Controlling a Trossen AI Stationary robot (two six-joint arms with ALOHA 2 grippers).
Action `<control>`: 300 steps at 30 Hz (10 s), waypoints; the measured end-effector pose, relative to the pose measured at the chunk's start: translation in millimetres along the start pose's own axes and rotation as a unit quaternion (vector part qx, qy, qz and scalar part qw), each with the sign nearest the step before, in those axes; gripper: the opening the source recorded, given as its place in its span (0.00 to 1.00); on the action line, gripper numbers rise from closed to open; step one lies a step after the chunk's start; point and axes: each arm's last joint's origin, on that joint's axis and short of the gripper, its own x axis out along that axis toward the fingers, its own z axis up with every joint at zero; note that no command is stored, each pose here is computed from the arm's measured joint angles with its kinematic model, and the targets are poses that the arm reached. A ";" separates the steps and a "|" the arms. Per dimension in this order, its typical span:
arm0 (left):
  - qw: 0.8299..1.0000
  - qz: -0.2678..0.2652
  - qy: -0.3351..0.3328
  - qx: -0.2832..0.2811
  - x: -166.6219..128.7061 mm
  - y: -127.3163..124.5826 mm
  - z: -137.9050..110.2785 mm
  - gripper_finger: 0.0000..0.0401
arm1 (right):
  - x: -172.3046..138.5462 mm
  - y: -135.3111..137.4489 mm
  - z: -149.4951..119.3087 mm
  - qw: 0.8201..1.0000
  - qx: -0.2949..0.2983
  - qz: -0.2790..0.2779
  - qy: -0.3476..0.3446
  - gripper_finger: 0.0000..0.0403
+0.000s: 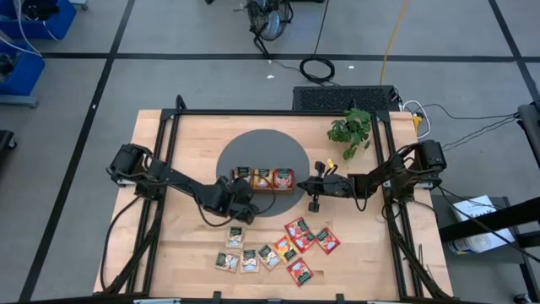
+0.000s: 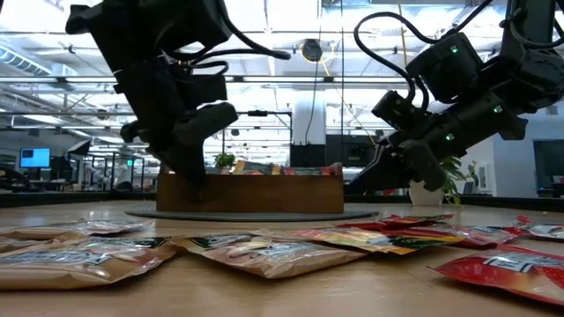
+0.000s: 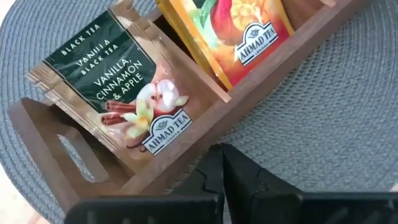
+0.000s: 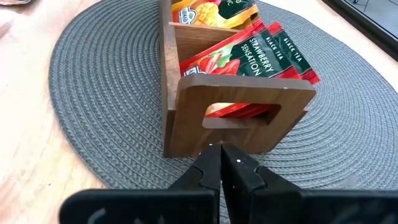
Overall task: Pick & Place Tea
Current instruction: Adjust the wooden organizer, then put the cinnamon tea sachet into the left compartment of the wooden organizer
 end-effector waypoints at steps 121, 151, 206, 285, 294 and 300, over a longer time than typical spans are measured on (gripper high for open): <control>0.999 -0.010 0.013 0.051 -75.3 -60.7 -124.2 0.01 | 83.9 107.6 59.9 0.938 -0.004 0.343 -0.053 0.04; 0.997 -0.059 -0.003 0.052 -56.0 -71.2 -145.5 0.01 | 130.3 108.2 46.5 0.939 0.079 0.334 0.012 0.21; 0.992 -0.063 -0.087 0.061 -34.1 -81.4 -162.8 0.01 | 59.2 116.3 98.2 0.953 0.085 0.260 0.129 0.23; 0.982 -0.088 -0.156 0.068 -11.0 -93.1 -166.7 0.01 | 48.6 95.9 71.9 0.946 0.235 0.130 0.182 0.23; 0.980 -0.093 -0.158 0.073 -10.6 -95.0 -165.7 0.01 | 66.6 109.3 62.1 0.940 0.264 0.162 0.143 0.23; 0.980 -0.094 -0.159 0.074 -10.6 -95.2 -165.7 0.02 | 66.1 111.1 63.2 0.941 0.266 0.163 0.134 0.23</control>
